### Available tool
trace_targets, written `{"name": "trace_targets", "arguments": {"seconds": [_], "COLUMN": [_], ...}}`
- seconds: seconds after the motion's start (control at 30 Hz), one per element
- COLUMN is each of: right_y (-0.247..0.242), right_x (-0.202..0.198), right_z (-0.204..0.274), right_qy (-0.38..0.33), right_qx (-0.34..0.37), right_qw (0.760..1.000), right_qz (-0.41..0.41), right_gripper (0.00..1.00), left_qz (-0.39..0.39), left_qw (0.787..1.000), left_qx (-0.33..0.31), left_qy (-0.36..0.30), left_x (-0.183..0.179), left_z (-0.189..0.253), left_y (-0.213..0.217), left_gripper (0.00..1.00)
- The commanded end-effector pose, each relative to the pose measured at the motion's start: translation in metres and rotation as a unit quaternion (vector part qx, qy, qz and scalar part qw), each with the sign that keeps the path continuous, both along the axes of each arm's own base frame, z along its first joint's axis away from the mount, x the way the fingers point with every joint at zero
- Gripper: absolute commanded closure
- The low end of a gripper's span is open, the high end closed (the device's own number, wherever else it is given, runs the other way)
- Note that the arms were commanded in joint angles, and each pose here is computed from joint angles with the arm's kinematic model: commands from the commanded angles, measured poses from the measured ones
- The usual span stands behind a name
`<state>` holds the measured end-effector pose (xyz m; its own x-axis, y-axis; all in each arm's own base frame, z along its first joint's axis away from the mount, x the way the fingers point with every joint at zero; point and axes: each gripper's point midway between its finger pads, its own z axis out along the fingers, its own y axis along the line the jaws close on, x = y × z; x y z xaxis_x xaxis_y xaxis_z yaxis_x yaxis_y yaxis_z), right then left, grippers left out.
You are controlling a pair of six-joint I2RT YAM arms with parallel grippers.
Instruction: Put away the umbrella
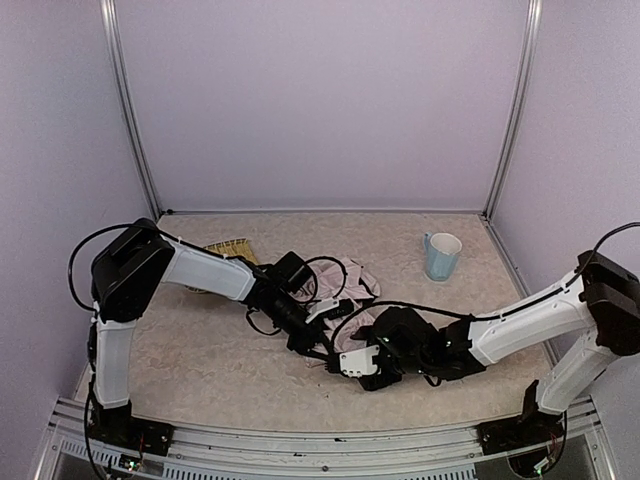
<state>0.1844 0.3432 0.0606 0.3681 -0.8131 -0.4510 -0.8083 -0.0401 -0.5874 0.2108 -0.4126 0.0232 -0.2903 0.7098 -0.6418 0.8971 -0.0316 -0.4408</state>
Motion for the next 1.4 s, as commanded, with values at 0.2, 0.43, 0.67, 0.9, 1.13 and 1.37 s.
{"name": "trace_targets", "arguments": {"seconds": [0.2, 0.43, 0.67, 0.9, 1.13, 1.37], "right_y": [0.013, 0.006, -0.003, -0.017, -0.023, -0.032], "right_x": [0.044, 0.046, 0.040, 0.008, -0.022, -0.053], "right_z": [-0.010, -0.033, -0.046, -0.060, -0.070, -0.064], "right_qy": [-0.118, -0.090, -0.035, 0.077, 0.198, 0.402], "right_qx": [-0.045, -0.070, -0.095, -0.112, -0.130, -0.143], "right_qw": [0.992, 0.993, 0.994, 0.990, 0.970, 0.901], "right_qz": [-0.027, -0.028, -0.036, -0.041, -0.054, -0.078], "right_gripper": [0.23, 0.38, 0.74, 0.83, 0.88, 0.87], "left_qz": [-0.007, -0.045, -0.067, 0.007, 0.113, 0.151], "left_qw": [0.977, 0.979, 0.981, 1.000, 0.967, 0.902], "left_qx": [0.151, 0.121, 0.096, -0.030, -0.143, -0.223], "left_qy": [0.147, 0.161, 0.156, 0.000, -0.178, -0.337], "left_x": [-0.052, -0.060, -0.057, 0.002, 0.043, 0.018], "left_z": [-0.059, -0.047, -0.033, 0.029, 0.098, 0.140], "left_y": [0.054, 0.049, 0.041, 0.018, 0.034, 0.078], "left_gripper": [0.81, 0.83, 0.67, 0.07, 0.04, 0.08]}}
